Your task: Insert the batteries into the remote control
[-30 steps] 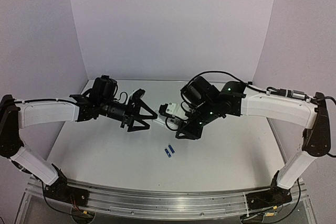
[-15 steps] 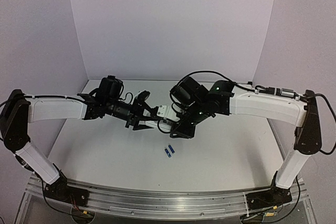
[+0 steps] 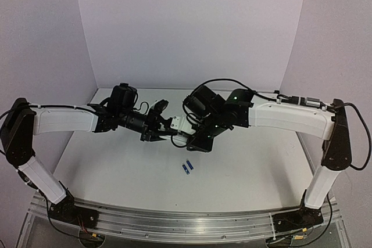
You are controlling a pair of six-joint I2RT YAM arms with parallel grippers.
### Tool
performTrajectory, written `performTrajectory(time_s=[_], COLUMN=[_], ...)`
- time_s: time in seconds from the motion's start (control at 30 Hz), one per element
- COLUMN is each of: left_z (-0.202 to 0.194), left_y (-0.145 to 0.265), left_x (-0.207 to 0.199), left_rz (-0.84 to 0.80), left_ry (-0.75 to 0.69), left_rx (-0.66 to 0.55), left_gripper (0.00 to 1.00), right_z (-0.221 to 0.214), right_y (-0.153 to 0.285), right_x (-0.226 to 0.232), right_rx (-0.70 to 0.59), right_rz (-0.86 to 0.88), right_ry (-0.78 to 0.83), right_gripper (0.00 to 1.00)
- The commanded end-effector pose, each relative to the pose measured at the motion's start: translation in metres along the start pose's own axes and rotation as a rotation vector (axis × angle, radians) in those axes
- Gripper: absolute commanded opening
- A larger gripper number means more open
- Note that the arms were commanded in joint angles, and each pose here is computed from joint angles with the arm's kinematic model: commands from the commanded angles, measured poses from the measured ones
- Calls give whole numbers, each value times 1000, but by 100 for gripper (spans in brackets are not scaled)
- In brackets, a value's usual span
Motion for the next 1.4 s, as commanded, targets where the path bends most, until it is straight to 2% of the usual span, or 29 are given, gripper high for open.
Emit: performTrajectory(time_s=[0.0,0.07,0.17,0.27,0.3,0.37,0.47,0.57,0.67,0.73,0.97,1.37], left_z=[-9,-10,-7,4,8,15,15,9,10,11,15,13], left_y=[-4,-4,-2,2,5,15,28,38,44,43,38,39], left_x=[-6,-7,-6,-2,-1,2,-11,-17,-16,-13,-19,-21], left_rz=[-12,-11,18,76,97,122,39,-27,-26,-8,1,11], left_ry=[28,24,-19,-106,-134,-201,-315,-373,-374,-361,-366,-369], left_rx=[60,57,27,-64,-108,-227,-353,-420,-470,-464,-433,-426], left_gripper=[0,0,0,0,0,0,0,0,0,0,0,0], right_z=[29,28,25,19,16,8,-6,-17,-12,3,45,64], right_y=[19,20,23,37,44,58,78,93,96,98,92,66], right_x=[-41,-45,-52,-53,-53,-50,-38,-39,-32,-29,-23,-31], right_rx=[-93,-85,-89,-125,-144,-203,-309,-459,-647,-739,-769,-711], right_rz=[-176,-203,-245,-272,-275,-279,-257,-275,-200,-122,83,96], right_ry=[-83,-106,-193,-349,-416,-581,-754,-987,-1114,-1110,-1091,-1105], right_gripper=[23,28,62,82,84,86,87,87,87,88,87,85])
Point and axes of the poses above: each gripper's point midway between its finger pads, its own y axis back along the fingers, its own x axis along the line the jaws close on, z = x × y, the point moved 2 cm from there along y, back along the fingers, and after that the axes turned 10 degrees about y, right-handed, at the moved point
